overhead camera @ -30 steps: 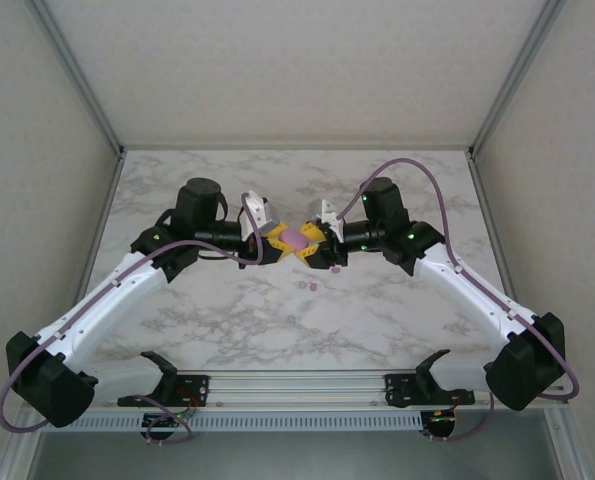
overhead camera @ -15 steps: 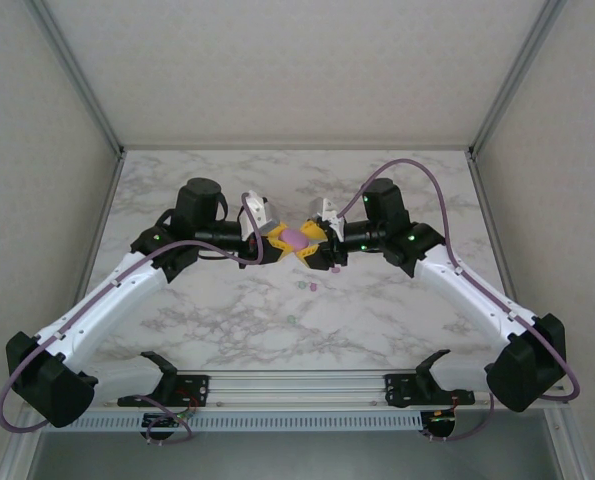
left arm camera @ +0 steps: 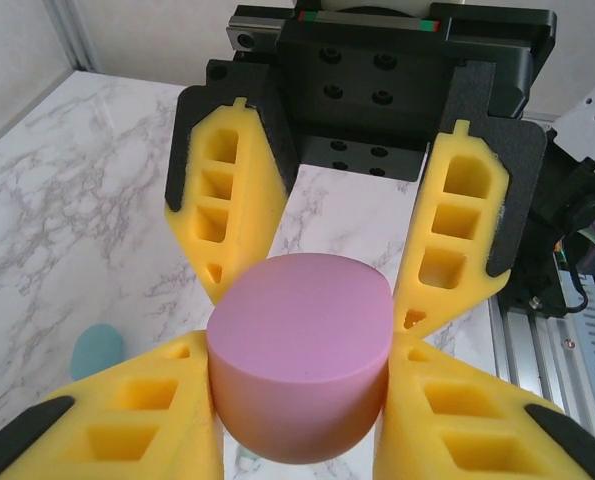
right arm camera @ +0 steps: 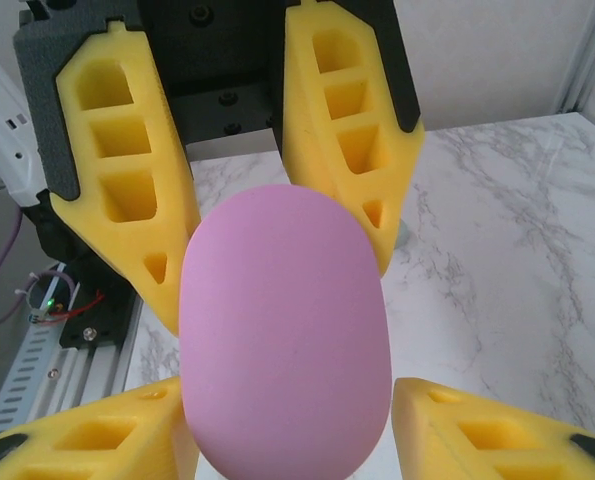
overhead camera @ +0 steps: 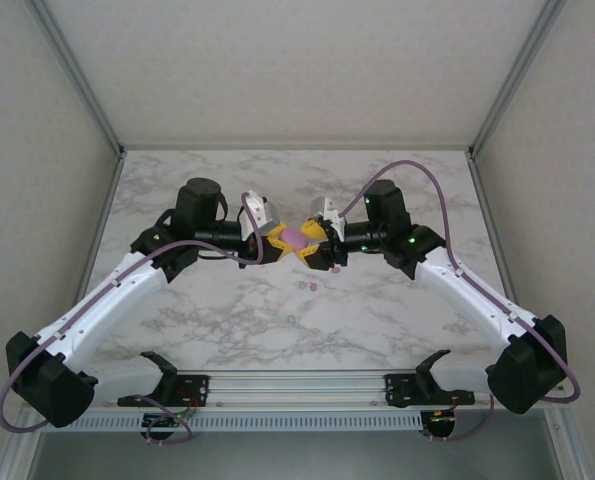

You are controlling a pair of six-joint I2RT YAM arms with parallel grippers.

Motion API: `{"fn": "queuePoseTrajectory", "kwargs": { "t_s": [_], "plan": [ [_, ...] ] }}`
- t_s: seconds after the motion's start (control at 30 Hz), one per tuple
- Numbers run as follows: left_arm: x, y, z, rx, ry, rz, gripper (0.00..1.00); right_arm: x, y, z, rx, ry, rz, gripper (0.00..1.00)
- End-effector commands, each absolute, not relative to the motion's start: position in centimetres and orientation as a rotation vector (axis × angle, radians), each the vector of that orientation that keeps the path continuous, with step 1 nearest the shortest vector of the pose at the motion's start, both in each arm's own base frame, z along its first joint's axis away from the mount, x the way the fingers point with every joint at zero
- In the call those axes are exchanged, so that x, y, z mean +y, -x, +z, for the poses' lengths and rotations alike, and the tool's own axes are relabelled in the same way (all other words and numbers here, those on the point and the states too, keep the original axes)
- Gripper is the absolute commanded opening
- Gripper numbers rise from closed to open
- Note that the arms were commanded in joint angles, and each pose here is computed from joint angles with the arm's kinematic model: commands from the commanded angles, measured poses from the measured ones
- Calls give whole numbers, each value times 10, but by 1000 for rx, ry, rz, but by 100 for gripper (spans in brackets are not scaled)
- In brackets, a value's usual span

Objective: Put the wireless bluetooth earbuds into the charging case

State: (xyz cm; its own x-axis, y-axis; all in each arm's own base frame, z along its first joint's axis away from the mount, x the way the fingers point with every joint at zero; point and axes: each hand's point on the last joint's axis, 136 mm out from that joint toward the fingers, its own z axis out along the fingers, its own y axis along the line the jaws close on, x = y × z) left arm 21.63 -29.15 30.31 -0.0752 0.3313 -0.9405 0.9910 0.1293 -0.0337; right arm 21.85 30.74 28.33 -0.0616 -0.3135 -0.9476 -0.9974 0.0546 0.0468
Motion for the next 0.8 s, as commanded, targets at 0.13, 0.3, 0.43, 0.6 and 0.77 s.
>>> {"fn": "queuePoseTrajectory", "kwargs": {
  "t_s": [0.13,0.3,0.43,0.6,0.77],
  "plan": [
    [-293,-212,314,1509,-1349,-977,27,305,-219,294,1476,1352,1049,50],
    [-293,-212,314,1508,-1350,-974,26,302,-219,295,1477,1348,1031,53],
    [-293,-213,315,1507,-1347,-972,27,302,-219,294,1482,1353,1042,47],
    [-293,-212,316,1504,-1347,-976,30,304,-219,292,1490,1354,1061,36],
    [-290,-209,309,1519,-1367,-969,58,302,-215,295,1470,1373,1059,31]
  ]
}}
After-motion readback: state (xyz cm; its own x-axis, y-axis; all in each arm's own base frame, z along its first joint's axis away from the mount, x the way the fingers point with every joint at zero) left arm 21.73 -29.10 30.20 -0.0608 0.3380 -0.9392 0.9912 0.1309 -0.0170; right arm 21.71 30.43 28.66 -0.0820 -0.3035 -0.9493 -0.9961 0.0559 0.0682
